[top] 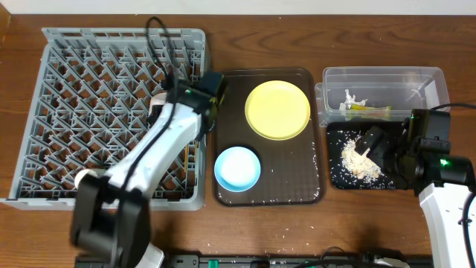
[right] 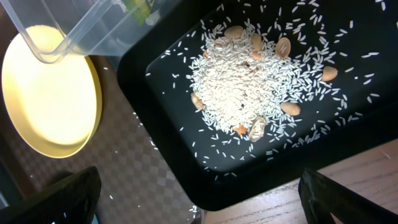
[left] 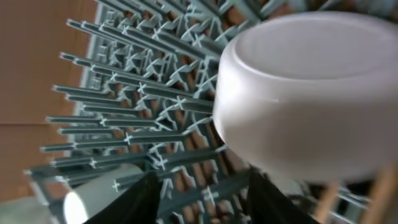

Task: Sort waste into correct bins and load items into the dishwasher
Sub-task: 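Carry the white bowl left and lower it into the dish rack, then reach the left gripper to the blue bowl and grasp its rim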

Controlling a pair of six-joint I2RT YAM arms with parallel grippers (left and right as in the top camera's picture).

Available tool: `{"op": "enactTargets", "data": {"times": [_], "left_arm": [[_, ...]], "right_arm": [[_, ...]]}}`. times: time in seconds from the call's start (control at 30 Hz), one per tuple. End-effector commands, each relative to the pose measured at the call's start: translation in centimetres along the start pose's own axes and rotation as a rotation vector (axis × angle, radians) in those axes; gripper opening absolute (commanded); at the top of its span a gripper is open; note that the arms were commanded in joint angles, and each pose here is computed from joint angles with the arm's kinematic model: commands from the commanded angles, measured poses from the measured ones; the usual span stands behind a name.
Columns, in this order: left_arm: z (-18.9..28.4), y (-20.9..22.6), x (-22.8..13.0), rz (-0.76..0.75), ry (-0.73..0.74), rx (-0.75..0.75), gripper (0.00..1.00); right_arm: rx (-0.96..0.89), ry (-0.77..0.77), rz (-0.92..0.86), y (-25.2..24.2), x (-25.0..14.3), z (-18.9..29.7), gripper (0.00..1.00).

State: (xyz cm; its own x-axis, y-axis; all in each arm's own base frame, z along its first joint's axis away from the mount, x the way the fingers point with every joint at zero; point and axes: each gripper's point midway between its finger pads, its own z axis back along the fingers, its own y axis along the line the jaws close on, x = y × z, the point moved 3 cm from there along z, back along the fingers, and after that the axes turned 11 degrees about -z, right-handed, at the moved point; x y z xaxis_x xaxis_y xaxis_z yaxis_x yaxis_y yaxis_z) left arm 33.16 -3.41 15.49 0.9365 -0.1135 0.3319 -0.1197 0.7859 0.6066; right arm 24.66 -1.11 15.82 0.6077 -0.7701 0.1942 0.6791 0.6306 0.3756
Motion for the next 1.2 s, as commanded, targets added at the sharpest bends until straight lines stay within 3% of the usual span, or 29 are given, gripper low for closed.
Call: {"op": "enactTargets", "data": {"times": [0.0,0.2,0.3,0.43,0.5,0.73,0.8,0.87,1.0,1.17], "left_arm": [[3.7,-0.3,0.2,0.085,-0.028,-0.273,0.5],[9.9,-5.0,-1.7,-0.03,-0.001,-0.778,0.5],[11.0,-8.4,-4.1,-0.199,0.003,-0.8,0.49],[10.2,-10.7,-5.4,-0.29,0.003,-0.726,0.49],[8.3,-11.8,-5.4,-0.335,0.002,-0.603,0.49],[3.0,-16.1,-8.0,-0.479,0.18,-0.518,0.49],[2.7,-17.3,-8.8,-0.49,0.225,-0.559,0.43],[3.3,-18.8,-9.1,-0.474,0.243,-0.657,0.25],[5.7,-21.6,-8.4,-0.404,0.236,-0.881,0.08],[6.7,-20.0,-6.5,-0.335,0.209,-0.895,0.07]], "right_arm": [[0.004,-0.005,0.002,-0.1,0.3,0.2,0.99],[0.004,-0.005,0.002,-0.1,0.3,0.2,0.99],[0.004,-0.005,0.002,-0.1,0.3,0.2,0.99],[0.004,-0.005,0.002,-0.1,0.3,0.2,0.99],[0.004,-0.004,0.002,-0.1,0.3,0.2,0.99],[0.005,-0.004,0.002,0.0,0.3,0.2,0.99],[0.004,-0.004,0.002,0.0,0.3,0.2,0.99],[0.005,-0.005,0.002,0.0,0.3,0.2,0.99],[0.004,-0.004,0.002,0.0,0.3,0.2,0.99],[0.005,-0.005,0.002,0.0,0.3,0.2,0.99]]}}
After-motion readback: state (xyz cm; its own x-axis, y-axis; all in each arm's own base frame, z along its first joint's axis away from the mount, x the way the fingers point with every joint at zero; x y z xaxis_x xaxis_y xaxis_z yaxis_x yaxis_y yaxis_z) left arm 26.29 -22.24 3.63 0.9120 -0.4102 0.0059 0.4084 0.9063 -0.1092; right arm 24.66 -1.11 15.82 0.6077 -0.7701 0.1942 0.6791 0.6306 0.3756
